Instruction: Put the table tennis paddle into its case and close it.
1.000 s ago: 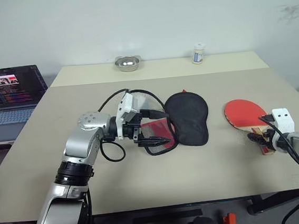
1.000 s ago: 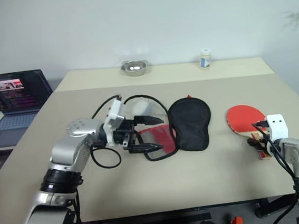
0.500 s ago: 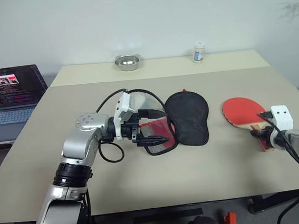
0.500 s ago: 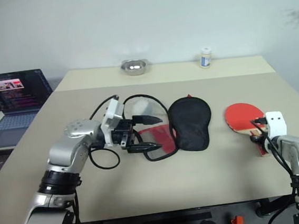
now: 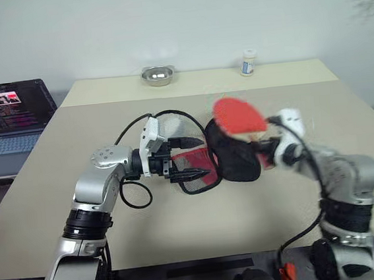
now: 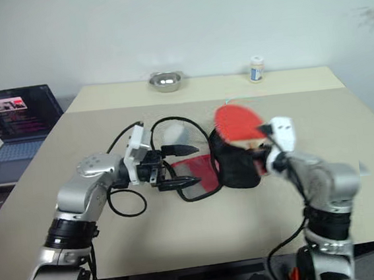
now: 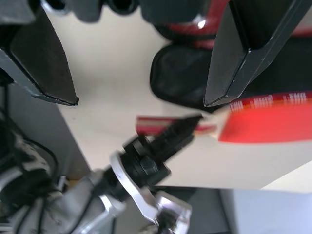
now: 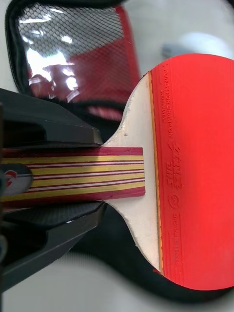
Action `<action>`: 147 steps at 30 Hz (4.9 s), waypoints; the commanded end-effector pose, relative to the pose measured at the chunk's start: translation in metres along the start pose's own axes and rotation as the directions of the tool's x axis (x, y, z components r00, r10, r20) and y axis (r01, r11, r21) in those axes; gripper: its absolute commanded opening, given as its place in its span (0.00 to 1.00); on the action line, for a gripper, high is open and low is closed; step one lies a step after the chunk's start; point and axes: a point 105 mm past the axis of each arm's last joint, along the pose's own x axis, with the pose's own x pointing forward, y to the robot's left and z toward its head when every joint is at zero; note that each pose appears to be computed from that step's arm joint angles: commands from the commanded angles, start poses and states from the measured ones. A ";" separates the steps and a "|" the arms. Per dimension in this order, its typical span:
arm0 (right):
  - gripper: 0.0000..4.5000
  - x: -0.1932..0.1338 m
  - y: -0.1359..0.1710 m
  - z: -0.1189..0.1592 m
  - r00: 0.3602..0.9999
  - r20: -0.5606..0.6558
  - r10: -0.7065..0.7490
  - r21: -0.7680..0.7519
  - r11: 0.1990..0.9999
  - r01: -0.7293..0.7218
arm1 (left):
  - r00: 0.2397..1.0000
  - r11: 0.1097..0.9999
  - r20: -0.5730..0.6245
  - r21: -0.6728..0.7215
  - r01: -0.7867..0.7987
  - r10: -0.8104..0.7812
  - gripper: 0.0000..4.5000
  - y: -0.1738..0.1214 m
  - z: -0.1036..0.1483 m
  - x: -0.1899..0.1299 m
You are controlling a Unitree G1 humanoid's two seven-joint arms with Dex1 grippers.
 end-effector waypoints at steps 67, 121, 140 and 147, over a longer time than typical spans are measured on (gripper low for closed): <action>0.99 -0.074 -0.001 0.026 0.965 0.083 0.248 -0.346 0.915 -0.205 | 0.948 0.960 -0.160 -0.007 -0.281 0.276 1.00 0.022 -0.021 -0.048; 0.23 0.033 -0.011 -0.004 0.974 0.075 -0.214 -0.100 0.970 0.221 | 0.983 0.987 -0.109 0.072 -0.142 0.149 1.00 0.015 0.000 -0.025; 0.82 0.036 0.011 -0.008 0.987 0.075 -0.143 -0.084 0.985 0.149 | 0.983 0.988 -0.110 0.070 -0.138 0.146 1.00 0.016 -0.001 -0.024; 0.99 0.021 0.019 0.006 0.993 0.111 -0.048 -0.140 0.988 0.063 | 0.982 0.987 -0.107 0.070 -0.147 0.154 1.00 0.016 -0.001 -0.026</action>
